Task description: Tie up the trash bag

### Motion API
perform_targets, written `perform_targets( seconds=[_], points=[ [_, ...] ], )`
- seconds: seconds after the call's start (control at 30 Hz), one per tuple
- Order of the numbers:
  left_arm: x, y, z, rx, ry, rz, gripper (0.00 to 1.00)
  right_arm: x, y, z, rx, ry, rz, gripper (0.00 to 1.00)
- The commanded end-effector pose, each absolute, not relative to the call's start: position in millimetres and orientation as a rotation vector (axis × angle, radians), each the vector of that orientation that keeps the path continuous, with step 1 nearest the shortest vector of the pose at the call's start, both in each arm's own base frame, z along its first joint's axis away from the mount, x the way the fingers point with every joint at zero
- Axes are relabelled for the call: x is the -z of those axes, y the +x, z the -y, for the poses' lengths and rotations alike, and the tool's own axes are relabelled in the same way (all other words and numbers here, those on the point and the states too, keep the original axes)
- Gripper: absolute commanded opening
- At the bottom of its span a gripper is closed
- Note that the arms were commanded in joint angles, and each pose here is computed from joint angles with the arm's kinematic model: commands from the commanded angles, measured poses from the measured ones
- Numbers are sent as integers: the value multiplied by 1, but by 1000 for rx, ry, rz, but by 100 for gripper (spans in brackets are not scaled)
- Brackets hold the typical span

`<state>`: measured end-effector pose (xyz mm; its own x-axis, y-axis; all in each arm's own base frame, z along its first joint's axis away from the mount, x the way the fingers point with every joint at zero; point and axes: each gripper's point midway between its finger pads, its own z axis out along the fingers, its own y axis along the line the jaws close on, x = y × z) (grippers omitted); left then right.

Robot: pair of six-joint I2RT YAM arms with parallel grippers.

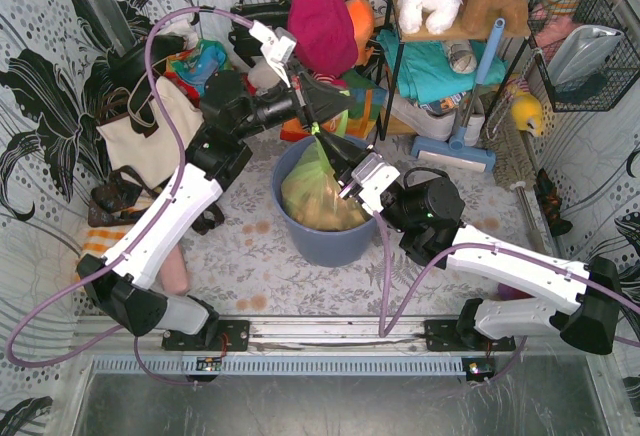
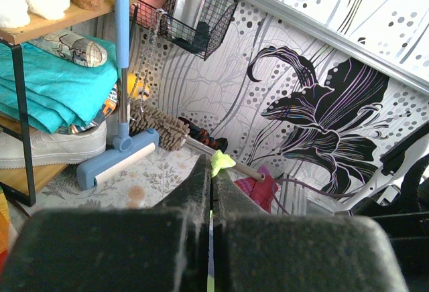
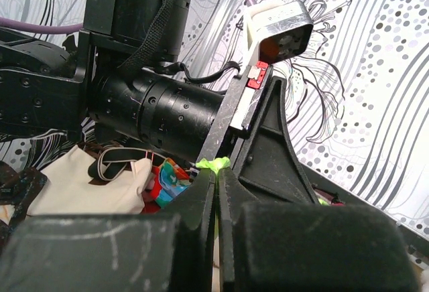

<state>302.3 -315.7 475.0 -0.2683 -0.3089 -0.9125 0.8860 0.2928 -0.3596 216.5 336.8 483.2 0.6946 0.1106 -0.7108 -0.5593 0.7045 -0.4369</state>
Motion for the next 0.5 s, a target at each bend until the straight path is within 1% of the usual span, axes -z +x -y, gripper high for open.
perform_targets(
  seconds=[0.0, 0.03, 0.07, 0.1, 0.13, 0.2, 0.23, 0.27, 0.3, 0.4, 0.47],
  points=[
    [-509, 288, 307, 1255, 604, -1253, 0, -511, 208, -320, -422, -606, -641, 0],
    [-511, 288, 306, 1248, 599, -1249, 2, -514, 207, -320, -428, -608, -635, 0],
    [-511, 290, 305, 1238, 592, -1252, 6, -516, 205, -321, -436, -614, -630, 0],
    [-513, 291, 304, 1228, 582, -1254, 11, -517, 204, -322, -445, -623, -629, 0],
    [-514, 293, 303, 1216, 575, -1255, 18, -520, 202, -322, -458, -623, -627, 2],
    [-517, 296, 300, 1185, 560, -1257, 34, -525, 199, -319, -480, -613, -625, 16],
    [-518, 298, 298, 1166, 554, -1263, 40, -527, 197, -317, -491, -608, -625, 22],
    [-519, 300, 296, 1143, 546, -1264, 45, -529, 195, -313, -497, -600, -625, 31],
    [-521, 303, 293, 1118, 533, -1265, 48, -531, 194, -310, -507, -595, -631, 36],
    [-526, 309, 284, 1044, 498, -1267, 55, -536, 191, -299, -508, -583, -642, 49],
    [-530, 313, 278, 1002, 476, -1267, 56, -538, 190, -290, -497, -573, -654, 55]
  ],
)
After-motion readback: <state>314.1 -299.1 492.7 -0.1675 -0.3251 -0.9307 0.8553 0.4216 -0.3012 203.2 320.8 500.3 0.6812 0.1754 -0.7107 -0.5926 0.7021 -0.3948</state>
